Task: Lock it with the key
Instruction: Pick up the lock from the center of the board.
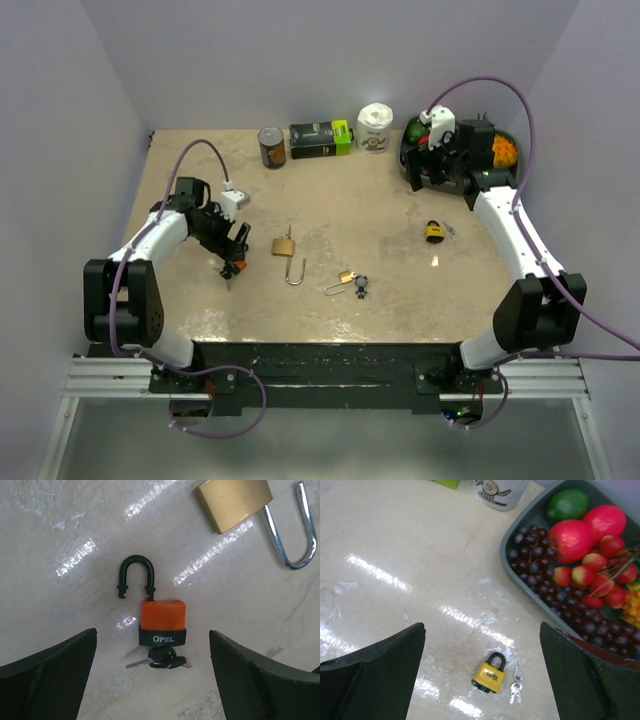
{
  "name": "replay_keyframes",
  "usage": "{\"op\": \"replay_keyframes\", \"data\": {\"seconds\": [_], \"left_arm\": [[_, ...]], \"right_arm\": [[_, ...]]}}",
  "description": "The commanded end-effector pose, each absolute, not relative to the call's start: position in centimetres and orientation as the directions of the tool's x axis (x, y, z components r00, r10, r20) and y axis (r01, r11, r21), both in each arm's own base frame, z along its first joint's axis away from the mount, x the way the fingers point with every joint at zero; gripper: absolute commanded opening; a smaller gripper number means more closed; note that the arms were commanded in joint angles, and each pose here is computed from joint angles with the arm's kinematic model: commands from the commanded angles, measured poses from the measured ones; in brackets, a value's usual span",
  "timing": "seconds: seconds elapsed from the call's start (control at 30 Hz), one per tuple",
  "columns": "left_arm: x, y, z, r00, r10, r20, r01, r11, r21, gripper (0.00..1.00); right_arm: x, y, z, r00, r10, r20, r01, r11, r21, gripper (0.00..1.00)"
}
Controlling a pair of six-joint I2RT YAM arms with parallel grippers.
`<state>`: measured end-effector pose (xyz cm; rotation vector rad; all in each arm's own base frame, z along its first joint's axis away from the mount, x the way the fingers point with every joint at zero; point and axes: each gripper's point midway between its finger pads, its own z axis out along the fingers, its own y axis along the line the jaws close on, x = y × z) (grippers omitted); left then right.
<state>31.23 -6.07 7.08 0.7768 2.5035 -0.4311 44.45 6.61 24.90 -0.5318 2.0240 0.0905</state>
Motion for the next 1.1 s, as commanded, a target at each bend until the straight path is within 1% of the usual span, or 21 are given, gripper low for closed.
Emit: {"op": "replay_keyframes", "data": {"seconds": [0.0, 0.07, 0.13, 0.27, 0.47, 0.6, 0.73, 0.83, 0.87, 0.93, 0.97, 1.0, 1.03, 1.07], "left_arm": [[32.1, -5.1, 6.1, -0.686, 0.513, -0.515, 0.628, 0.775, -0.065, 0.97], [32.4, -5.4, 5.3, -0.703, 0.503, -0.502, 0.617, 0.783, -0.079, 0.95], [32.2, -6.0, 4.3, -0.704, 0.523, -0.48, 0.626, 0.776, -0.072, 0.92], [32.4, -6.9, 3.1, -0.683, 0.563, -0.466, 0.648, 0.761, -0.031, 0.87], [32.4, -6.1, 1.5, -0.724, 0.555, -0.409, 0.601, 0.799, 0.02, 0.74], [31.1, -5.9, 1.1, -0.745, 0.555, -0.371, 0.593, 0.805, 0.015, 0.68], [30.5, -6.0, 1.3, -0.747, 0.548, -0.377, 0.59, 0.808, 0.005, 0.62], [30.4, -6.4, 1.0, -0.762, 0.532, -0.369, 0.579, 0.815, -0.021, 0.55], [30.5, -6.6, 1.1, -0.769, 0.522, -0.369, 0.572, 0.82, -0.032, 0.48], [31.1, -7.2, 1.9, -0.79, 0.476, -0.387, 0.538, 0.841, -0.063, 0.39], [31.4, -7.8, 2.3, -0.794, 0.453, -0.405, 0.528, 0.844, -0.093, 0.3], [31.8, -8.5, 3.0, -0.794, 0.431, -0.429, 0.521, 0.846, -0.113, 0.25], [32.7, -9.3, 4.1, -0.804, 0.371, -0.465, 0.484, 0.863, -0.149, 0.19], [33.2, -10.4, 5.1, -0.8, 0.332, -0.499, 0.478, 0.855, -0.199, 0.06]], "right_arm": [[42.5, 8.5, 25.4, -0.37, -0.282, -0.885, -0.474, 0.877, -0.081, 0.99], [41.7, 9.2, 25.5, -0.363, -0.269, -0.892, -0.505, 0.862, -0.055, 0.99], [41.4, 9.1, 26.1, -0.355, -0.25, -0.901, -0.488, 0.871, -0.05, 0.99], [41.0, 7.9, 26.4, -0.36, -0.273, -0.892, -0.448, 0.889, -0.091, 0.99], [41.1, 7.4, 27.7, -0.335, -0.297, -0.894, -0.43, 0.893, -0.135, 0.99], [41.1, 7.5, 28.4, -0.324, -0.292, -0.9, -0.433, 0.891, -0.133, 0.99], [41.1, 8.2, 27.6, -0.339, -0.26, -0.904, -0.448, 0.89, -0.088, 0.99], [41.1, 8.8, 27.1, -0.354, -0.241, -0.904, -0.467, 0.883, -0.052, 0.99], [41.2, 8.9, 27.2, -0.358, -0.222, -0.907, -0.462, 0.886, -0.035, 0.99], [41.5, 9.4, 27.0, -0.369, -0.208, -0.906, -0.472, 0.882, -0.011, 0.99], [41.5, 9.7, 27.0, -0.378, -0.186, -0.907, -0.476, 0.879, 0.018, 0.99], [41.7, 10.0, 27.1, -0.38, -0.169, -0.909, -0.475, 0.879, 0.035, 0.99], [41.8, 10.6, 26.6, -0.401, -0.155, -0.903, -0.482, 0.874, 0.064, 0.99], [41.7, 11.1, 26.6, -0.418, -0.121, -0.9, -0.483, 0.869, 0.107, 0.99]]}}
